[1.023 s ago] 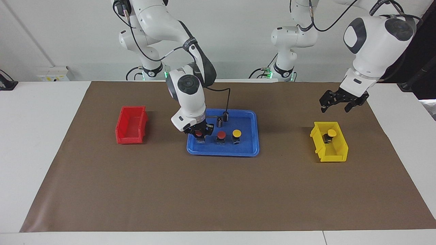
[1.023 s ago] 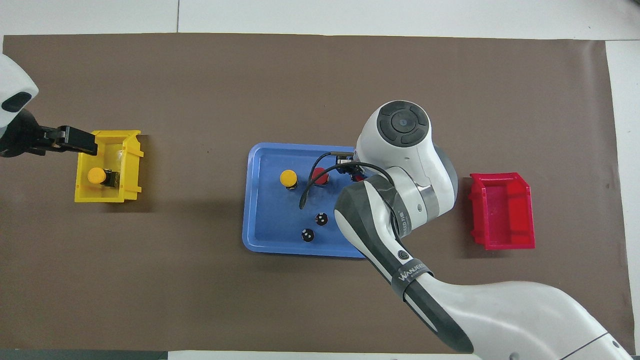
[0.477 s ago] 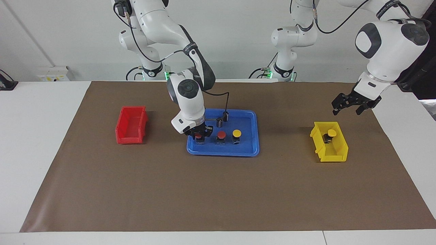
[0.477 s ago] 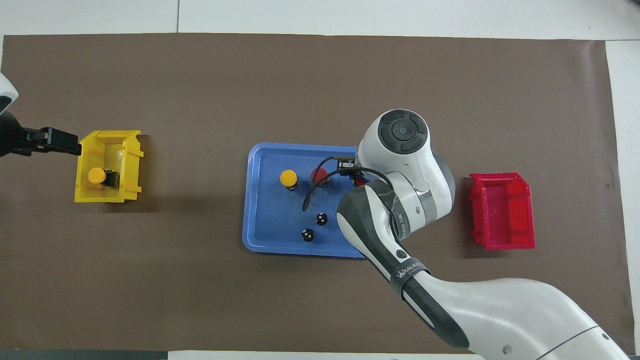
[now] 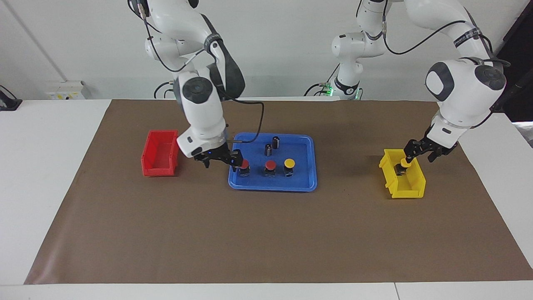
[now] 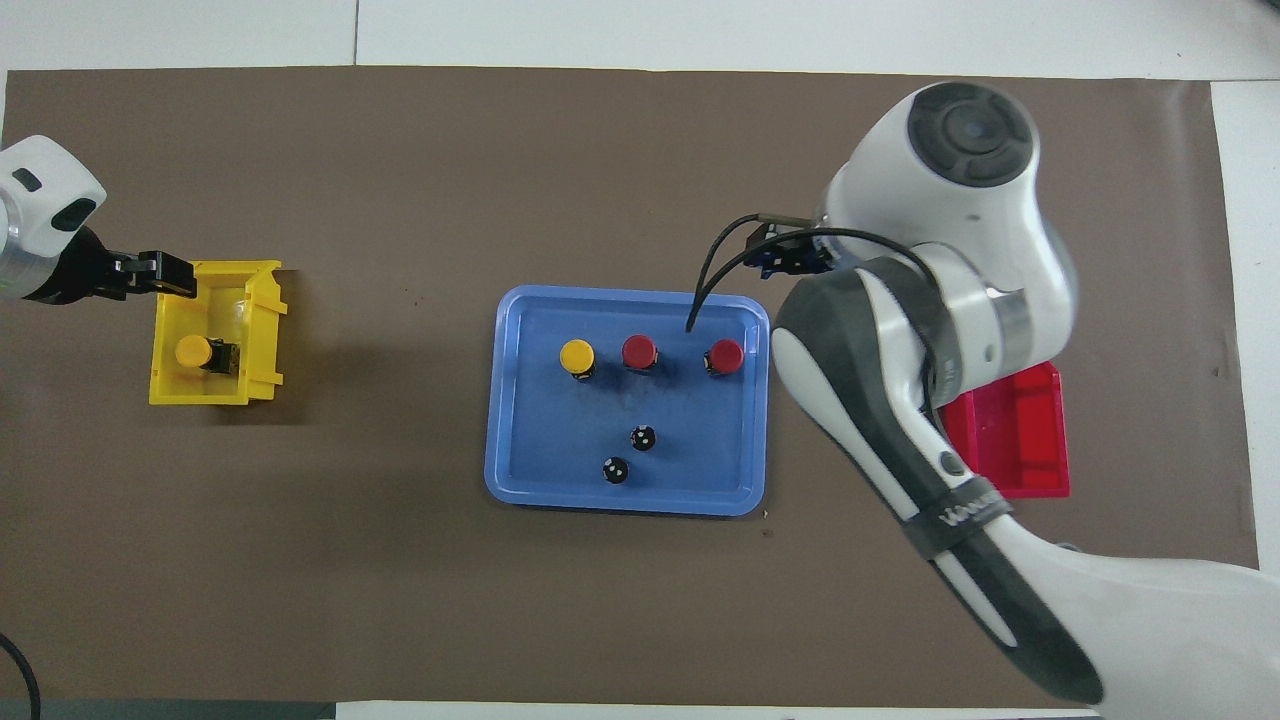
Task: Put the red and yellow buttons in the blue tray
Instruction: 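Release the red button while the left gripper grasps a yellow button, then lift the yellow button with the left gripper while the right gripper withdraws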
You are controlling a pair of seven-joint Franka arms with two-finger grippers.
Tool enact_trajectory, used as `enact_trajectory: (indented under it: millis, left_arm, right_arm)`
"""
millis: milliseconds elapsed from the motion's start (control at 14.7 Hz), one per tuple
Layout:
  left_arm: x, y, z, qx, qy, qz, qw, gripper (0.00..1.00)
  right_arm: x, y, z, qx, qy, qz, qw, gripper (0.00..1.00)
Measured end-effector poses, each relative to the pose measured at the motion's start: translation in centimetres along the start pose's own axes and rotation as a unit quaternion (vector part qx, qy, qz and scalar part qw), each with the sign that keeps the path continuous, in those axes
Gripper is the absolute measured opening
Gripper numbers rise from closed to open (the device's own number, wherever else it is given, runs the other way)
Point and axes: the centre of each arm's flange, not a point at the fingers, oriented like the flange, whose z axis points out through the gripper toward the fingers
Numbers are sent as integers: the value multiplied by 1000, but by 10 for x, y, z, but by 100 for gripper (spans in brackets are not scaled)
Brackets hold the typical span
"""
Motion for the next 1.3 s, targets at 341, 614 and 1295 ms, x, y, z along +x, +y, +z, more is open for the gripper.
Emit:
enact_trajectory:
  millis: [341,614,1295]
  left_arm:
    - [-17,-11,43,0,-11,-11,1000,74]
    - [-29,-10,53,-2,-18,-11,1000,74]
    - [-51,-8,63,-3,-26,-11,1000,72]
  right_arm:
    - [-1,113,-111,0,-12,-6,1000,100]
    - [-20,149,-149,-12,-19,-27,999,100]
    - [-27,243,-149,-22,-47,-60,997,100]
